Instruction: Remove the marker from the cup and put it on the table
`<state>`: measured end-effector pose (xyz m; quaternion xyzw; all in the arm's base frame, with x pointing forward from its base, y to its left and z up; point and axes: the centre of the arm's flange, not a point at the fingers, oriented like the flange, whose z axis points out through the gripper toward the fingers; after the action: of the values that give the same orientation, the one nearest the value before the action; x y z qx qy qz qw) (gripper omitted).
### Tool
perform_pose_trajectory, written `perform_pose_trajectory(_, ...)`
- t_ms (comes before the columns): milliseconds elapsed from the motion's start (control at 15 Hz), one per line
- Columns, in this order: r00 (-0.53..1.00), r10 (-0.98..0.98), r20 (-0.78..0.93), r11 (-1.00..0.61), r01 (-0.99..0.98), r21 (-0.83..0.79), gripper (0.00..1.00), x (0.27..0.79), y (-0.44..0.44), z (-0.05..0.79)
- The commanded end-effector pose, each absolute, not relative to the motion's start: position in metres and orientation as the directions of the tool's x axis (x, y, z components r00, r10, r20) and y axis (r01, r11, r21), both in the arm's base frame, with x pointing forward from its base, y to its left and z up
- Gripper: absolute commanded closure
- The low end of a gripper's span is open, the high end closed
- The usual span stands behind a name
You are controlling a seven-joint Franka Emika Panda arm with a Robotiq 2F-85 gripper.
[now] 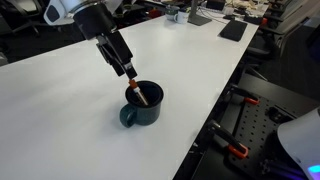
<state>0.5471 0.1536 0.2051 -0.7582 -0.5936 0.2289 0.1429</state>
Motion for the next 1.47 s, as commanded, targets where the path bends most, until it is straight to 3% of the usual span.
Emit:
perform_pose_trajectory(0,0.192,0.965,-0.179,-0.256,0.832,-0.492,0.0,0.547,0.154,0.203)
perform_pose_trajectory(867,0.183,0.966,-0.18,-0.251,0.82,-0.513,0.02,0.546,0.152,0.192)
perform_pose_trajectory(933,0.18,0.967,-0.18,-0.248,0.821,-0.514,0.09,0.546,0.153,0.192)
perform_pose_trajectory(1000,0.18,0.967,-0.178,-0.248,0.822,-0.513,0.26,0.545,0.152,0.191)
perform_pose_trajectory(1133,0.184,0.967,-0.178,-0.251,0.82,-0.514,0.36,0.546,0.151,0.191)
perform_pose_trajectory(1400,0.186,0.966,-0.179,-0.253,0.82,-0.514,0.68,0.546,0.15,0.191)
